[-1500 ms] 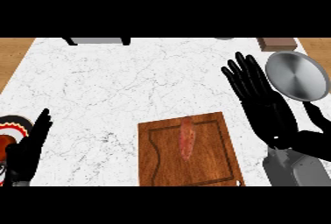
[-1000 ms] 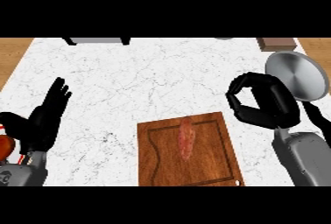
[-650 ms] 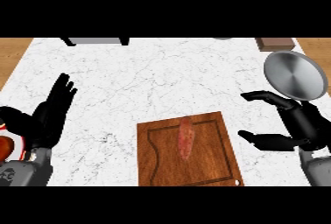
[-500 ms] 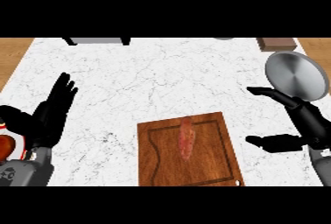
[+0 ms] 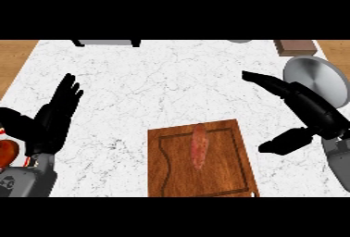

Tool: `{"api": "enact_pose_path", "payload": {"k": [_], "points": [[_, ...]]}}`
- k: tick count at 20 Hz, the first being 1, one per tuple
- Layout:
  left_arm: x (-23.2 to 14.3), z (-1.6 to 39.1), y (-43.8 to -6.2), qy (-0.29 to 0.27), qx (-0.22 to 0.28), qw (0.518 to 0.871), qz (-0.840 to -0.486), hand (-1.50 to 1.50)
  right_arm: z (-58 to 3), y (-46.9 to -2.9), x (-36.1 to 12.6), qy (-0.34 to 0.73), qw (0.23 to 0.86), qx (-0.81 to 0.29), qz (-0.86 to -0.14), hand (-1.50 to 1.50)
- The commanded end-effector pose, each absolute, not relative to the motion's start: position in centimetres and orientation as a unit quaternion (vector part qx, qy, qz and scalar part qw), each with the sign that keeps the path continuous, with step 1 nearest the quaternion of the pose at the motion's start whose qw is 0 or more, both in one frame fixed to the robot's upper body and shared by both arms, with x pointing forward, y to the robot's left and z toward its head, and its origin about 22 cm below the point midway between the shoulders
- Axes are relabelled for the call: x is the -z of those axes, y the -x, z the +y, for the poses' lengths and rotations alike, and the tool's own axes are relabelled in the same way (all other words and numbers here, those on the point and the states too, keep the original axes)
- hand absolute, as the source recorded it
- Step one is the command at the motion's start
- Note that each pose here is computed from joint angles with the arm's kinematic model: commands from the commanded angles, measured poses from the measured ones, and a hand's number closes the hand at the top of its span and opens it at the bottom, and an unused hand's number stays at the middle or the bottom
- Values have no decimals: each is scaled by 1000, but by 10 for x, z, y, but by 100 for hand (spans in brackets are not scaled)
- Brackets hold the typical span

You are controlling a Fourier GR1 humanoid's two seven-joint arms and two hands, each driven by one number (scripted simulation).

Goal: Pick the sweet potato from the cutting board and place it in the pan

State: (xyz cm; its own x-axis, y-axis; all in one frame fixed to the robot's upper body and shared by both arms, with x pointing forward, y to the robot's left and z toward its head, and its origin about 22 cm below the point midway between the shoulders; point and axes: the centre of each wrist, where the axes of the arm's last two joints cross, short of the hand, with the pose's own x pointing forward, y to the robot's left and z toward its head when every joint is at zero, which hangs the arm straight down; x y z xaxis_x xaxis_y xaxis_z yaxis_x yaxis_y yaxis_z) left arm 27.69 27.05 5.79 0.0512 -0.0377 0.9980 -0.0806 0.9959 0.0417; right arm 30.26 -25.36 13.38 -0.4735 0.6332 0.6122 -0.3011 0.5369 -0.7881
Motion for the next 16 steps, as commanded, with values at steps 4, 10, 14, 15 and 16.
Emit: {"api": "enact_pose_path", "payload": {"k": [4, 10, 14, 15, 16], "points": [[-51, 262, -276, -32, -21, 728, -684, 0, -195, -320, -131, 155, 492, -578, -633, -150], [-58, 267, -282, -37, -22, 723, -690, 0, -172, -317, -120, 135, 506, -692, -497, -150], [-62, 273, -283, -43, -15, 722, -691, 0, -158, -301, -129, 122, 492, -715, -482, -150], [-70, 277, -281, -40, -13, 725, -688, 0, -151, -298, -128, 123, 494, -712, -484, -150], [-75, 278, -283, -42, -16, 722, -691, 0, -135, -290, -136, 133, 483, -718, -483, -150]]}}
